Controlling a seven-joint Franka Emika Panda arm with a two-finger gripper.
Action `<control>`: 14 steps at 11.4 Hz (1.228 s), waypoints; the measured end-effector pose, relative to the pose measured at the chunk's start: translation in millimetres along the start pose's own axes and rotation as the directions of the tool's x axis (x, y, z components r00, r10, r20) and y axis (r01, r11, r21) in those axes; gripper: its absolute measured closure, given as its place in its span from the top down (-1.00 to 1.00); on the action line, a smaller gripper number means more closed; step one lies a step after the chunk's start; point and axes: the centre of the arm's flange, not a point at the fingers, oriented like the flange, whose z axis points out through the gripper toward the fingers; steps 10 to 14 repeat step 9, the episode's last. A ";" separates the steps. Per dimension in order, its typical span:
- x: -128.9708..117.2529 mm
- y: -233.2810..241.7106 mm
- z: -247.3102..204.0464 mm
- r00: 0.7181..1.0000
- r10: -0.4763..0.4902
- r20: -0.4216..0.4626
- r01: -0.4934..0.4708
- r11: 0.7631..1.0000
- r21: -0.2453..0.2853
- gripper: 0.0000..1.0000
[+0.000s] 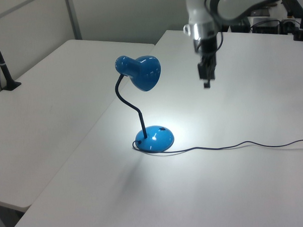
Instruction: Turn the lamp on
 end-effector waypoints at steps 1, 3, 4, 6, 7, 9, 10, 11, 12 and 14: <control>-18.0 15.0 -31.7 1.000 0.015 -0.013 -0.015 0.999 -0.029 0.73; -50.8 50.4 -85.5 0.996 0.070 -0.056 -0.073 0.996 -0.043 1.00; -61.1 72.8 -104.9 0.990 0.109 -0.089 -0.112 0.993 -0.036 1.00; -70.0 108.0 -124.4 0.986 0.111 -0.126 -0.115 0.993 -0.029 1.00; -70.5 121.8 -130.6 0.985 0.100 -0.143 -0.105 0.994 -0.028 1.00; -69.7 137.1 -139.0 0.982 0.084 -0.171 -0.090 0.996 -0.029 1.00; -69.7 137.1 -139.0 0.982 0.084 -0.171 -0.090 0.996 -0.029 1.00; -69.7 137.1 -139.0 0.982 0.084 -0.171 -0.090 0.996 -0.029 1.00; -69.7 137.1 -139.0 0.982 0.084 -0.171 -0.090 0.996 -0.029 1.00; -69.7 137.1 -139.0 0.982 0.084 -0.171 -0.090 0.996 -0.029 1.00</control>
